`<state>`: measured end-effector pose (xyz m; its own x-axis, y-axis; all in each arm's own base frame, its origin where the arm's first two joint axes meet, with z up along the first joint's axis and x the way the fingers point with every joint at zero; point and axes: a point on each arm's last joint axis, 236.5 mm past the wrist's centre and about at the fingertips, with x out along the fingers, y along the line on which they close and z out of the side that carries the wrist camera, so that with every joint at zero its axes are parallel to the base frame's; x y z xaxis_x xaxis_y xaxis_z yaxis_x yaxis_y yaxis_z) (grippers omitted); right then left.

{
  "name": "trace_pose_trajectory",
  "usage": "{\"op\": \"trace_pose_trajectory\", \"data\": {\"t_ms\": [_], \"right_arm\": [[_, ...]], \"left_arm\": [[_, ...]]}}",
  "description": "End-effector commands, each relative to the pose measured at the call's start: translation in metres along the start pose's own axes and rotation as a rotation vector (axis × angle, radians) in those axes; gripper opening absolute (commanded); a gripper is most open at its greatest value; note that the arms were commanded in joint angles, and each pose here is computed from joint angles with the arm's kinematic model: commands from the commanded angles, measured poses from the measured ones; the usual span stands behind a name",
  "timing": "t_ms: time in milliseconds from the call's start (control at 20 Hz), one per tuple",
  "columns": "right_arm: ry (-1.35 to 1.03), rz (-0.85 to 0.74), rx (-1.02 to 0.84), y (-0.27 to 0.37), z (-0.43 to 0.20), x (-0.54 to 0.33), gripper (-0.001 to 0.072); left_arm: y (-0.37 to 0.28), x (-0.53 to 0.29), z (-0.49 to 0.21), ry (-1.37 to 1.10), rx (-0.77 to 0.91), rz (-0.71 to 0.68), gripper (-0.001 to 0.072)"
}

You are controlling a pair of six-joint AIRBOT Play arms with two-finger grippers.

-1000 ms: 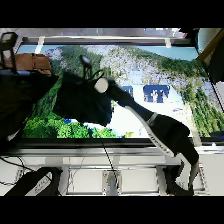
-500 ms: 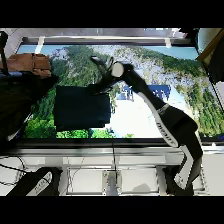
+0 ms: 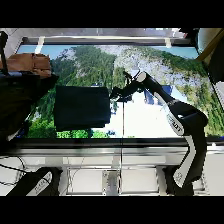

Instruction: Fold the clothes and pants, and hang the long-sleeved shirts on hangers.

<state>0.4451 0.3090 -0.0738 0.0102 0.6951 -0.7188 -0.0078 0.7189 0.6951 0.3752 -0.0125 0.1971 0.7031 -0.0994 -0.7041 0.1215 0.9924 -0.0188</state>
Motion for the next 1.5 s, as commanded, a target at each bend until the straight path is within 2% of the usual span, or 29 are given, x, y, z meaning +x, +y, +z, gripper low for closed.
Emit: {"op": "trace_pose_trajectory", "data": {"t_ms": [0,300,450,500,550,600,800,900,1100,1300,1450], "right_arm": [[-0.006,0.147,0.115,0.009,0.004,0.023,0.0582],[0.083,0.166,0.039,0.041,-0.035,0.06,0.058],[0.108,0.199,-0.009,0.059,-0.049,0.069,0.054],[0.11,0.207,-0.006,0.062,-0.05,0.069,0.0387],[0.109,0.22,0.001,0.066,-0.049,0.067,0.0094],[0.096,0.222,0.0,0.065,-0.044,0.06,0.0026],[0.025,0.111,-0.058,0.021,-0.009,-0.013,0.0022],[-0.043,-0.021,-0.07,-0.025,0.012,-0.078,0.0022],[-0.299,-0.307,0.042,-0.133,0.038,-0.252,0.0021],[-0.462,-0.515,0.275,-0.237,-0.019,-0.403,0.0021],[-0.534,-0.568,0.521,-0.31,-0.097,-0.454,0.0021]], "left_arm": [[-0.002,0.0,0.0,-0.002,-0.005,-0.007,0.002],[-0.003,0.0,0.001,-0.003,-0.007,-0.013,0.0021],[-0.003,0.0,0.001,-0.003,-0.007,-0.013,0.002],[-0.003,0.0,0.001,-0.003,-0.007,-0.013,0.002],[-0.003,0.0,0.0,-0.002,-0.007,-0.013,0.002],[-0.003,0.0,0.0,-0.002,-0.007,-0.013,0.002],[-0.003,0.0,0.001,-0.003,-0.007,-0.013,0.002],[-0.003,0.0,0.001,-0.003,-0.007,-0.013,0.002],[-0.003,0.0,0.001,-0.003,-0.007,-0.013,0.002],[-0.003,0.0,0.0,-0.002,-0.007,-0.013,0.002],[-0.003,0.002,0.0,0.002,-0.008,-0.013,0.002]]}}
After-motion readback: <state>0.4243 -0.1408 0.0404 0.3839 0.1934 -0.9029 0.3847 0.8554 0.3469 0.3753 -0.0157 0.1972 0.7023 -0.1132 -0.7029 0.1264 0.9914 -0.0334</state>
